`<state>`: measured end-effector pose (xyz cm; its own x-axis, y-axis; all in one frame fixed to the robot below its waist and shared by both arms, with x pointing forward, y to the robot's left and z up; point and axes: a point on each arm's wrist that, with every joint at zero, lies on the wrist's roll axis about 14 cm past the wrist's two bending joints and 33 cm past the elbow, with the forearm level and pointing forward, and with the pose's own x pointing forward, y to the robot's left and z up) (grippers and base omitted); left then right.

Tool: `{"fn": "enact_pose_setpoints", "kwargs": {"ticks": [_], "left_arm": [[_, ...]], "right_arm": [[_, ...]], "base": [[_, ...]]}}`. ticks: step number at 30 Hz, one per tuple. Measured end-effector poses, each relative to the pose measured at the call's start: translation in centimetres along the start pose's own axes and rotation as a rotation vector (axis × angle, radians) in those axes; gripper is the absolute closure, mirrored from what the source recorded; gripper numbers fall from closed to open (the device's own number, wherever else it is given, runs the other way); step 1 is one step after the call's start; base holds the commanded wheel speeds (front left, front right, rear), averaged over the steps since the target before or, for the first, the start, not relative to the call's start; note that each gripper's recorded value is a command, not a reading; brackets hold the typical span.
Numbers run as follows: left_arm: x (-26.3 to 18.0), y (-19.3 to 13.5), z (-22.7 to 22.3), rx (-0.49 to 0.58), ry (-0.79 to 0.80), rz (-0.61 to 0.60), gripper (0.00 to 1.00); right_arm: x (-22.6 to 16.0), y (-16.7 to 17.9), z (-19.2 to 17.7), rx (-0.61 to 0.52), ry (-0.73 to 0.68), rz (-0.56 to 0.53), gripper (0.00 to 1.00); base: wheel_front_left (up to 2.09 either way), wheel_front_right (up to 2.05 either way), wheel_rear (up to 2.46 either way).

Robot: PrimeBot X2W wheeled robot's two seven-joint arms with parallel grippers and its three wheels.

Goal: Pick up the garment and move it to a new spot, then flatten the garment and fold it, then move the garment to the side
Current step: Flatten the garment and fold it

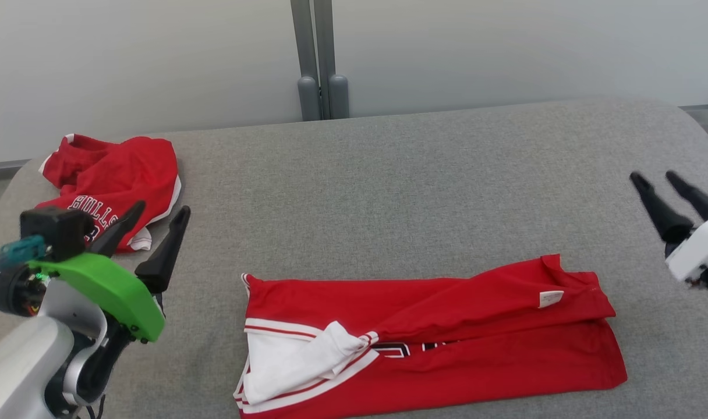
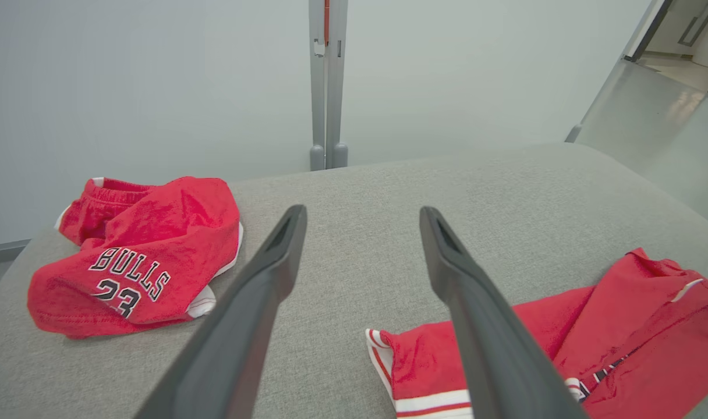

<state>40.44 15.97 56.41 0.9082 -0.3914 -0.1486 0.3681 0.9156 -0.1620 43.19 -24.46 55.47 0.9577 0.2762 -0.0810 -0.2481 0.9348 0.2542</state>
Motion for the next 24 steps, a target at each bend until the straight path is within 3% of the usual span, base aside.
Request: {"fn": "enact_pose_setpoints", "kwargs": {"ticks": [3, 8, 11, 17, 24], "left_arm": [[-0.9, 0.4, 0.6, -0.033, -0.132, 0.059, 0.00], [-2.4, 1.3, 0.3, -0.026, -0.229, 0.169, 0.00], [-3.1, 1.5, 0.3, -0.090, -0.278, 0.226, 0.00], [-4.8, 1.7, -1.8, -0.086, -0.314, 0.315, 0.00], [-5.1, 0.2, -3.7, -0.117, -0.310, 0.296, 0.00]], "right_arm": [[-0.1, -0.8, 2.9, -0.016, -0.135, -0.039, 0.00], [-2.3, -1.6, 0.5, 0.032, -0.212, -0.127, 0.00], [-4.0, -1.3, -2.2, 0.053, -0.206, -0.165, 0.00], [-6.3, -0.4, -6.3, 0.073, -0.160, -0.215, 0.00], [-6.5, 0.1, -7.3, 0.065, -0.135, -0.215, 0.00]], "base": [[0.00, 0.00, 0.00], [0.00, 0.00, 0.00], [0.00, 0.00, 0.00], [0.00, 0.00, 0.00], [0.00, 0.00, 0.00]]}}
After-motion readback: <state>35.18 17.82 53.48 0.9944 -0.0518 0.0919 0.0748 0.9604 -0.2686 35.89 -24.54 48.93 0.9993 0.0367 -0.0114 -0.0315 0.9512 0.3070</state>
